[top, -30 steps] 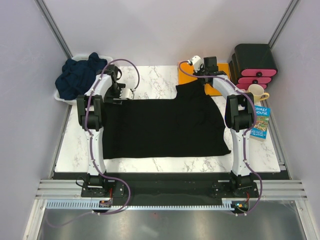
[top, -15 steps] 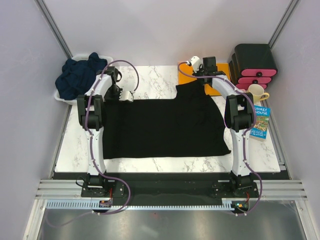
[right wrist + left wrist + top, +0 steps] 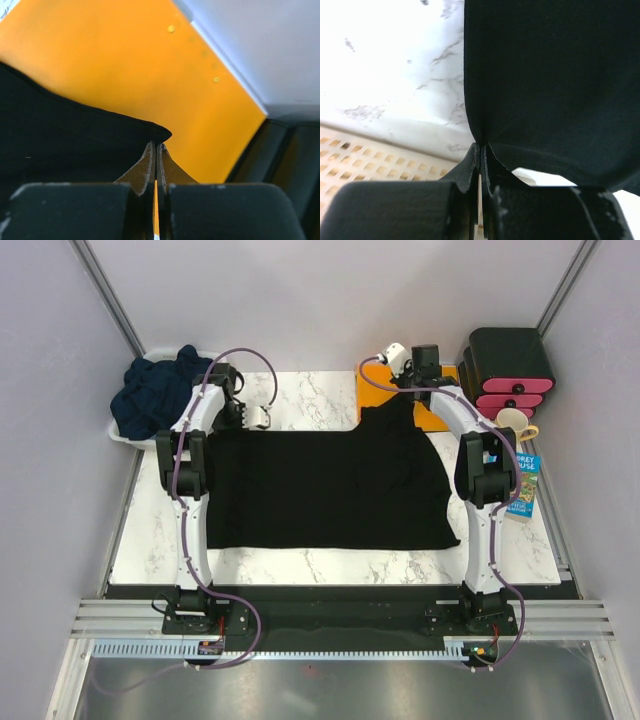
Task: Fold and stack the t-shirts
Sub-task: Fold the tshirt
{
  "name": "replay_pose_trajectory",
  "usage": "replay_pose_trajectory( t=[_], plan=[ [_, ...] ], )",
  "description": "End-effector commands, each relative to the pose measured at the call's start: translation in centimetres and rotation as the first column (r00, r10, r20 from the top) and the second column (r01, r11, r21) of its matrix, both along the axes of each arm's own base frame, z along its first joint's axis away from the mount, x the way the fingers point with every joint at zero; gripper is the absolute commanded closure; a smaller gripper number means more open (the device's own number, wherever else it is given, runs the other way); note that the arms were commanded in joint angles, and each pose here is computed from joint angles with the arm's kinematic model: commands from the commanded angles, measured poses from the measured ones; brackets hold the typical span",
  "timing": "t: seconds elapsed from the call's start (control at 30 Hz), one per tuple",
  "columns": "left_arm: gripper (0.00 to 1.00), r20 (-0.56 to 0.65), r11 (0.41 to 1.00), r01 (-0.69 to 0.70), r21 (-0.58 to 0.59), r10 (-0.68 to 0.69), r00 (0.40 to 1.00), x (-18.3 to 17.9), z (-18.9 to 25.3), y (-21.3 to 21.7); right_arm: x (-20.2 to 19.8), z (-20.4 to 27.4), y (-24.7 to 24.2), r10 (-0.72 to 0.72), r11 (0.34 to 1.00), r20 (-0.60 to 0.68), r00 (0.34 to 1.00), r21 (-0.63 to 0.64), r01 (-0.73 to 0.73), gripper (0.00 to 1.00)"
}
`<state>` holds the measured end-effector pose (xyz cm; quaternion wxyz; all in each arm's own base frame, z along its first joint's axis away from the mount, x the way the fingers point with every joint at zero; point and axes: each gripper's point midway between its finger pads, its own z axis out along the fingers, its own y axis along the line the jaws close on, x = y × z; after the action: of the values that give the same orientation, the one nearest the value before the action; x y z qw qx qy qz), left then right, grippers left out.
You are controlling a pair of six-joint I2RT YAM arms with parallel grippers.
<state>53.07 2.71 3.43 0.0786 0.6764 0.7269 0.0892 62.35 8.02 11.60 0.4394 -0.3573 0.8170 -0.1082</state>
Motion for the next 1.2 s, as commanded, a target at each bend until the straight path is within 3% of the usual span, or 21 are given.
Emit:
replay_pose_trajectory(
  t=[0.0, 0.27, 0.4, 0.63, 0.77, 0.9, 1.17],
  plan=[
    [0.98, 0.141, 0.999, -0.036, -0.028, 0.04, 0.989, 0.9, 6.1, -0.4, -0.7, 8.3, -1.2, -0.005, 1.0, 0.141, 0.99, -0.002, 0.005, 1.0],
    [0.98, 0.174, 0.997, -0.069, -0.038, 0.075, 0.982, -1.4, 9.5, -0.3, -6.8, 12.1, 1.8, 0.193, 0.976, 0.061, 0.979, 0.09, -0.198, 1.0],
    [0.98, 0.142, 0.998, -0.052, -0.023, 0.055, 0.988, -3.7, 9.6, -0.3, -11.1, 10.6, 2.5, 0.293, 0.953, -0.078, 0.953, 0.1, -0.285, 1.0],
    [0.98, 0.073, 0.999, 0.021, 0.038, -0.023, 0.997, -8.7, 9.6, 0.4, -20.4, 7.1, 3.3, 0.471, 0.874, -0.311, 0.826, 0.035, -0.485, 1.0],
    [0.98, 0.014, 0.996, 0.047, 0.07, -0.048, 0.999, -11.7, 8.6, 1.0, -25.8, 5.5, 3.9, 0.55, 0.795, -0.392, 0.737, -0.023, -0.606, 1.0],
    [0.98, -0.072, 0.996, 0.065, 0.065, -0.06, 0.996, -15.0, 6.5, 0.8, -28.6, 5.1, 4.2, 0.581, 0.753, -0.425, 0.694, -0.041, -0.657, 1.0],
    [0.98, -0.146, 0.995, 0.068, 0.079, -0.056, 0.988, -17.6, 4.3, 1.2, -32.7, 5.0, 2.1, 0.59, 0.681, -0.502, 0.633, -0.111, -0.723, 1.0]
  ],
)
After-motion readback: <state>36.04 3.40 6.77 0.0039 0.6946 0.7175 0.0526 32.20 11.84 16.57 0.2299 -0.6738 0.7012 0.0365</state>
